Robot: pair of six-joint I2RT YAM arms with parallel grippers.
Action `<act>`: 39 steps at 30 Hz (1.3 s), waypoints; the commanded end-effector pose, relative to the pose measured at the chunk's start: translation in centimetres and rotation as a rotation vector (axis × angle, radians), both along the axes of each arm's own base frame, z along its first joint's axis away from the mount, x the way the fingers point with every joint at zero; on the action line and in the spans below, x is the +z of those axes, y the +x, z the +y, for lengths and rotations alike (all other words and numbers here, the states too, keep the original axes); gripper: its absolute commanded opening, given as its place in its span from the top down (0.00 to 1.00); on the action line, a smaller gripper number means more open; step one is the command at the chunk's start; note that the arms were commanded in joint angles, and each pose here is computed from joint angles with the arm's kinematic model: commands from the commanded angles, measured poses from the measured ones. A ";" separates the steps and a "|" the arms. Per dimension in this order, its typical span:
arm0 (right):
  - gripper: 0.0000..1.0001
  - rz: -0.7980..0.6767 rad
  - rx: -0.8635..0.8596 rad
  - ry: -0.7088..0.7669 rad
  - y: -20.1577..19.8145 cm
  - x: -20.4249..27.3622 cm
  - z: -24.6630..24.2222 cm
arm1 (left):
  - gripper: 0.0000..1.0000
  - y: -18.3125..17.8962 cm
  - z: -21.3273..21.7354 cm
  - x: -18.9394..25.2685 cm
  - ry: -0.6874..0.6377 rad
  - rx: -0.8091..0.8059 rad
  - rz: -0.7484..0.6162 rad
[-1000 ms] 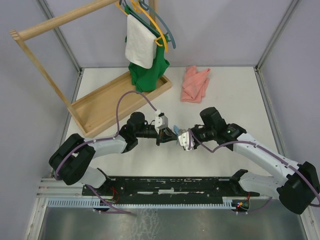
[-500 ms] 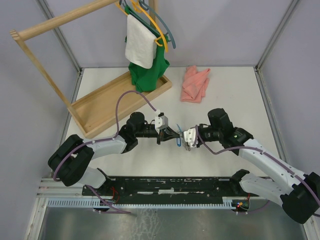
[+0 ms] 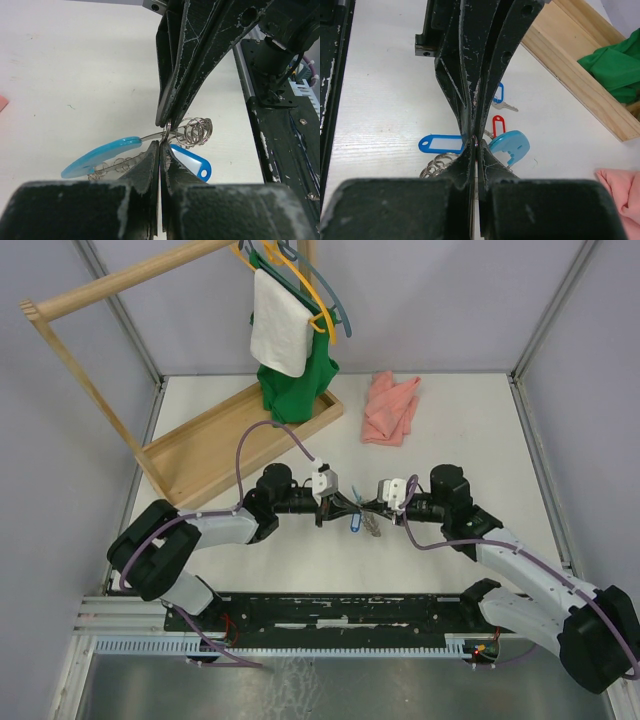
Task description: Put the keys on the keyring
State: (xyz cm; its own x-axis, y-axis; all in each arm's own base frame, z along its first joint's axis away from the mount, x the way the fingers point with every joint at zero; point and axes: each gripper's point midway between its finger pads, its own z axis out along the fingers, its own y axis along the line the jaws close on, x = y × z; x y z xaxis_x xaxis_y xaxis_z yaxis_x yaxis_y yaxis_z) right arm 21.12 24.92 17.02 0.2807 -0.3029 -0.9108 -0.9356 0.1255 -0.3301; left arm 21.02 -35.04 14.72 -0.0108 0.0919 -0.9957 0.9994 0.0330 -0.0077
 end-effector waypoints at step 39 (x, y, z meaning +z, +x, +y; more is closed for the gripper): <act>0.56 -0.133 0.038 -0.303 -1.1 -2.4 -3.0 | 0.97 0.4 -0.1 2.2 0.018 0.012 -0.069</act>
State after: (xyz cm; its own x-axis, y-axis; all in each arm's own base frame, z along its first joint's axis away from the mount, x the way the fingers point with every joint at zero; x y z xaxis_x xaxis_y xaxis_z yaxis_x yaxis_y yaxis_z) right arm 19.03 21.58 14.79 0.3225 -0.5321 -0.7829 -0.9211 0.0144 -0.3891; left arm 20.52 -34.34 14.22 -0.0460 0.1628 -0.9856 0.9980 0.0502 -0.0383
